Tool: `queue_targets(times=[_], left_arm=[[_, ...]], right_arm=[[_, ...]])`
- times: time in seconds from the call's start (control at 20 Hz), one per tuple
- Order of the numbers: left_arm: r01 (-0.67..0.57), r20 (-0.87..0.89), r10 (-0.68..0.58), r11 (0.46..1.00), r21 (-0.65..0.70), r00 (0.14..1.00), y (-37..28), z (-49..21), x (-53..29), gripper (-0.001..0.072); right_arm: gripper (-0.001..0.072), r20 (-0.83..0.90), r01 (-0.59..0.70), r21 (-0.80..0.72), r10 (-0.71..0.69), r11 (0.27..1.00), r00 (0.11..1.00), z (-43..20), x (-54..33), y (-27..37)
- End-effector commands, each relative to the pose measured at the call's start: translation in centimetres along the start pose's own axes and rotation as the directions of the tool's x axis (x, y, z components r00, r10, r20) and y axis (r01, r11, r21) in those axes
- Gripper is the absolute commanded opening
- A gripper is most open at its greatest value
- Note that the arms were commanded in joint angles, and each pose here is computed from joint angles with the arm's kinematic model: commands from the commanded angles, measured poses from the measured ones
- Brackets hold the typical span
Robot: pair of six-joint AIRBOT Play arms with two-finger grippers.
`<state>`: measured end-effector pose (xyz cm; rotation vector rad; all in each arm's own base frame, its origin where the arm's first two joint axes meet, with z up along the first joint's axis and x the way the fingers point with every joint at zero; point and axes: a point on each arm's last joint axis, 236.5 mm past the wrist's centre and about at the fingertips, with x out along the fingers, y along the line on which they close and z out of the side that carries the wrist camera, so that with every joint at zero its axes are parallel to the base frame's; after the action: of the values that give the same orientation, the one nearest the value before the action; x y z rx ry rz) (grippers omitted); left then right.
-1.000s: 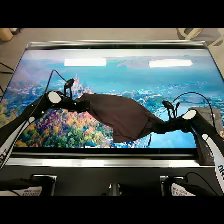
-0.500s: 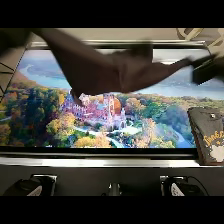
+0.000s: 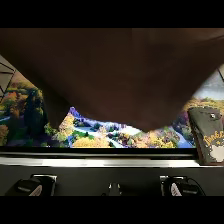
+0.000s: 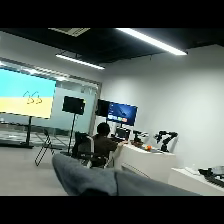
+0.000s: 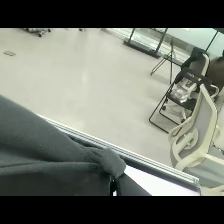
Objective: Fold the shirts.
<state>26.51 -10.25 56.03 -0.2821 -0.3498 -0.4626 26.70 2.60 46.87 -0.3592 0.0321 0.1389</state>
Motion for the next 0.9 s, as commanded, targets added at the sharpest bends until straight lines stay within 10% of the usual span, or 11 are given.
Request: queue_targets(times=[0.0, 0.4, 0.85], left_arm=[[-0.008, 0.03, 0.008, 1.0, 0.016, 1.0, 0.0, 1.0, -0.4, 0.0025], [-0.07, -0.257, 0.077, 0.997, 0.035, 0.963, 4.2, -10.2, 3.5, 0.0025], [-0.318, -0.792, 0.129, 0.944, -0.087, 0.597, 14.0, -42.9, 4.1, 0.0025]], right_arm=[[0.0025, -0.018, 0.007, -0.017, -0.007, 1.0, 1.0, -0.3, -0.6, -0.1], [0.0025, -0.253, -0.036, 0.009, 0.037, 0.999, 0.967, -7.5, 7.0, -0.9], [0.0025, -0.296, -0.073, 0.529, 0.264, 0.846, 0.918, -28.1, 33.7, 3.9]])
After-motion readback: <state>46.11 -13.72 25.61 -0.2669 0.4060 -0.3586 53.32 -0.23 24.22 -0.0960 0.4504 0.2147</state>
